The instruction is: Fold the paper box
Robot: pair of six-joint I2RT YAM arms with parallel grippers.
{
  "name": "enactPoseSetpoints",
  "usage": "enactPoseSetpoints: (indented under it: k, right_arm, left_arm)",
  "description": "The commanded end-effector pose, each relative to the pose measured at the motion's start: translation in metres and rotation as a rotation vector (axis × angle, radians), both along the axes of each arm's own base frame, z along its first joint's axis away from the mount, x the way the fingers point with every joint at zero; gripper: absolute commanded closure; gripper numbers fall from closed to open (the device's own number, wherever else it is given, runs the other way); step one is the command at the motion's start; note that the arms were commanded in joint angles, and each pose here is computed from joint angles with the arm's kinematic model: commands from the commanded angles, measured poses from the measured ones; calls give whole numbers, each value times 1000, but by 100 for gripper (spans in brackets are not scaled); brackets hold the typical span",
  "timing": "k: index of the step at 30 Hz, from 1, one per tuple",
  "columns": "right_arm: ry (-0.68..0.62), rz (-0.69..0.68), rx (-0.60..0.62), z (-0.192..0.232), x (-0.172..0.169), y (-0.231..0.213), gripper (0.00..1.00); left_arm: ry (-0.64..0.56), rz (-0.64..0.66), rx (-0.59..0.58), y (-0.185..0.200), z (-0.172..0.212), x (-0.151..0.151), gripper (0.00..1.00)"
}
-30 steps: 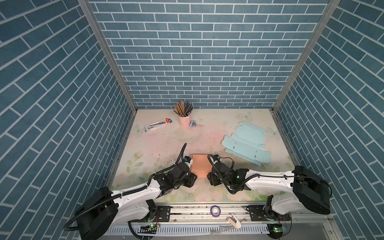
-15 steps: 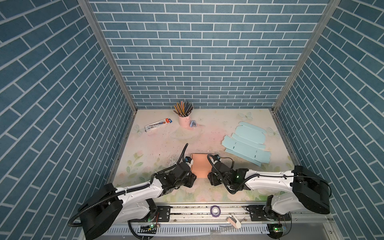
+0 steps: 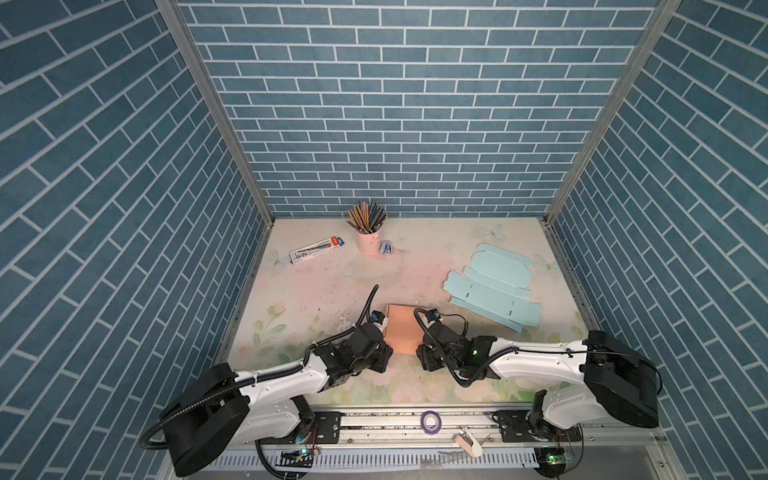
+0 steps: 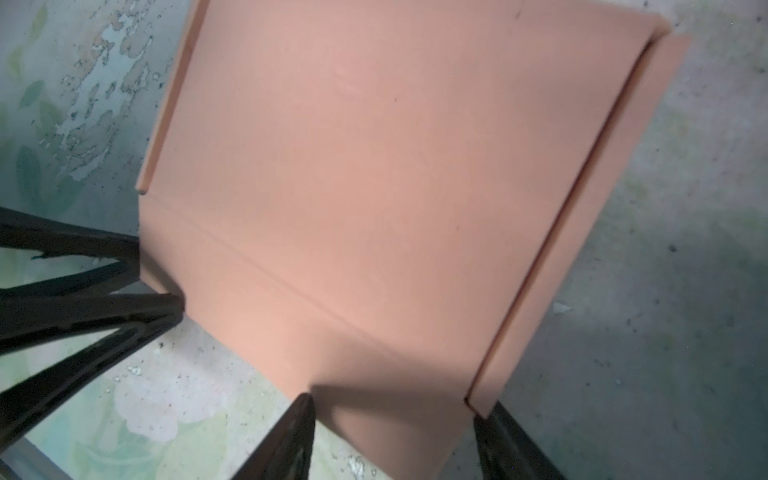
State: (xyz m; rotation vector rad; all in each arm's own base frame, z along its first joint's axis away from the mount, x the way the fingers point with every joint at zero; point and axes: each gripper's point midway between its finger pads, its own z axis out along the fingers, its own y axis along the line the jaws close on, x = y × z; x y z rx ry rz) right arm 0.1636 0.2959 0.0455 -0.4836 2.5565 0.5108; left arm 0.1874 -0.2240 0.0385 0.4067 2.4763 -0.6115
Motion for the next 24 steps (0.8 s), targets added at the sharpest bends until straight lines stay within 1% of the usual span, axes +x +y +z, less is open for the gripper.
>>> enactPoseSetpoints:
  k: [1,8,13,18,24]
  right_arm:
    - [-35,-14,2,17,5,-3,37]
    - [-64,-36,-14,30,6,-19,36]
    - [-98,-51,-31,44,14,-34,35]
    - [-132,-25,-33,67,41,-39,35]
    - [-149,50,-70,79,85,-24,35]
  left_arm:
    - [-30,3,-3,-4,8,7,63]
    - [-26,-1,3,-7,7,9,63]
    - [-26,-4,-1,-10,8,10,63]
    - [-24,-6,3,-10,7,10,63]
    - [-22,-10,1,-13,7,12,63]
